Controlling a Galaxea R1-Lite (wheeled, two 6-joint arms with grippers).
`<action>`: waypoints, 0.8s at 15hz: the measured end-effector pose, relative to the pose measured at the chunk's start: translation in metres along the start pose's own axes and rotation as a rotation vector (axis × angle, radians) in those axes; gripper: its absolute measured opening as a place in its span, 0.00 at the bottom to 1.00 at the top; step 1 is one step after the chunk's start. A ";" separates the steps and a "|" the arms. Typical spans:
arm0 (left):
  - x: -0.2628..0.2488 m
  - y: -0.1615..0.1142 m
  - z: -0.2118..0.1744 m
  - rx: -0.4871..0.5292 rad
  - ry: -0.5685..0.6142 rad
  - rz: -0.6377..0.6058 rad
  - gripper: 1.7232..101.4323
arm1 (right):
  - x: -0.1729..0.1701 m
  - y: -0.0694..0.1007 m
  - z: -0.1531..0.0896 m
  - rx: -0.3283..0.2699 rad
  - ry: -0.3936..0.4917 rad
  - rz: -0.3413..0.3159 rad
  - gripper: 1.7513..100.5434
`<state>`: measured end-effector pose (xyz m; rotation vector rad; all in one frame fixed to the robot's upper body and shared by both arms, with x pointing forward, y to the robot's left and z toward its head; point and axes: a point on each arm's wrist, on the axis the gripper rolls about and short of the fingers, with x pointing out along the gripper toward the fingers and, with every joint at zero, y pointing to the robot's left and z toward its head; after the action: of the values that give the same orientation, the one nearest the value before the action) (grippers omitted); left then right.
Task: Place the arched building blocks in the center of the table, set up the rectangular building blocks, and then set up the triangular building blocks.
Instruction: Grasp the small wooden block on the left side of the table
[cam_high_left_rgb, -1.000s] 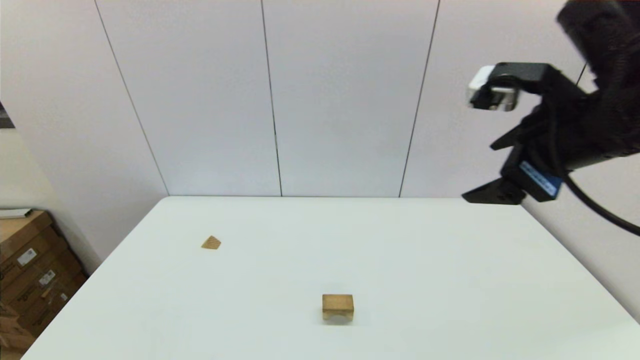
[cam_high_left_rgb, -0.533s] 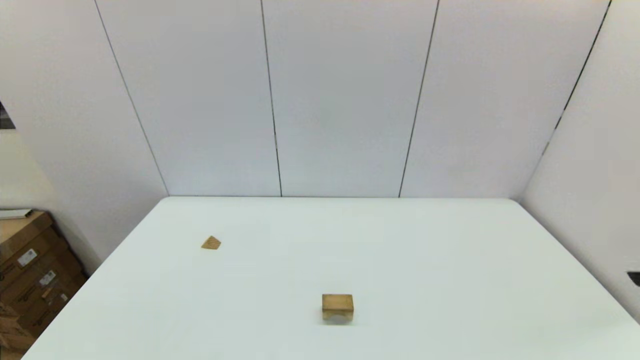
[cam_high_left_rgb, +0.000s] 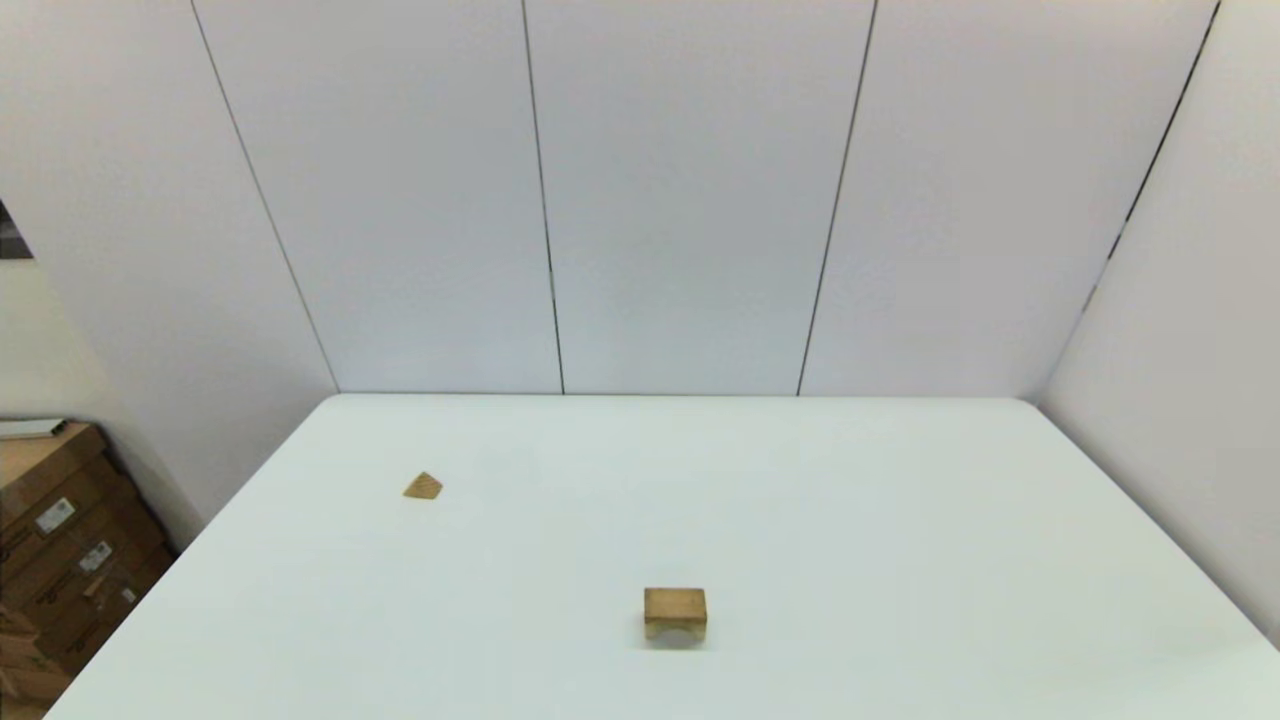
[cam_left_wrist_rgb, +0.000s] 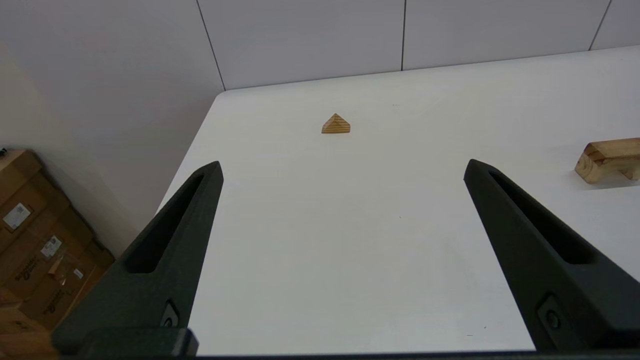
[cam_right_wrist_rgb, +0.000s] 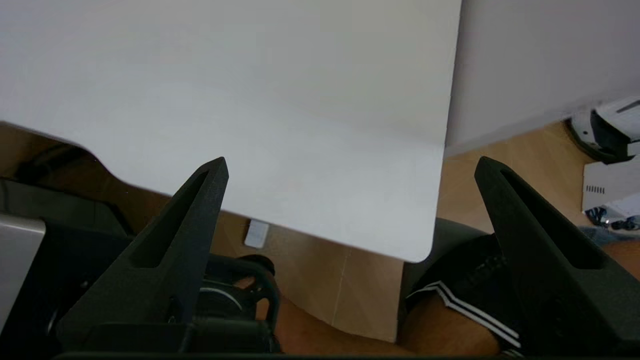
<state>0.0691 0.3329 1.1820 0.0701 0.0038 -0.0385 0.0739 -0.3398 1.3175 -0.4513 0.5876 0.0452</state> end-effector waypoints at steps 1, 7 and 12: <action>0.000 0.000 0.000 0.000 0.000 0.000 0.96 | 0.000 0.006 -0.013 0.007 -0.006 -0.014 0.96; 0.000 0.000 0.000 0.000 0.000 0.000 0.96 | 0.013 0.032 -0.063 0.125 -0.087 -0.083 0.96; 0.000 0.000 0.000 0.000 0.000 0.001 0.96 | 0.039 0.040 -0.075 0.150 -0.227 -0.131 0.97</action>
<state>0.0691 0.3329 1.1821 0.0701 0.0034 -0.0376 0.0603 -0.3386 1.2253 -0.3319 0.3348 -0.0717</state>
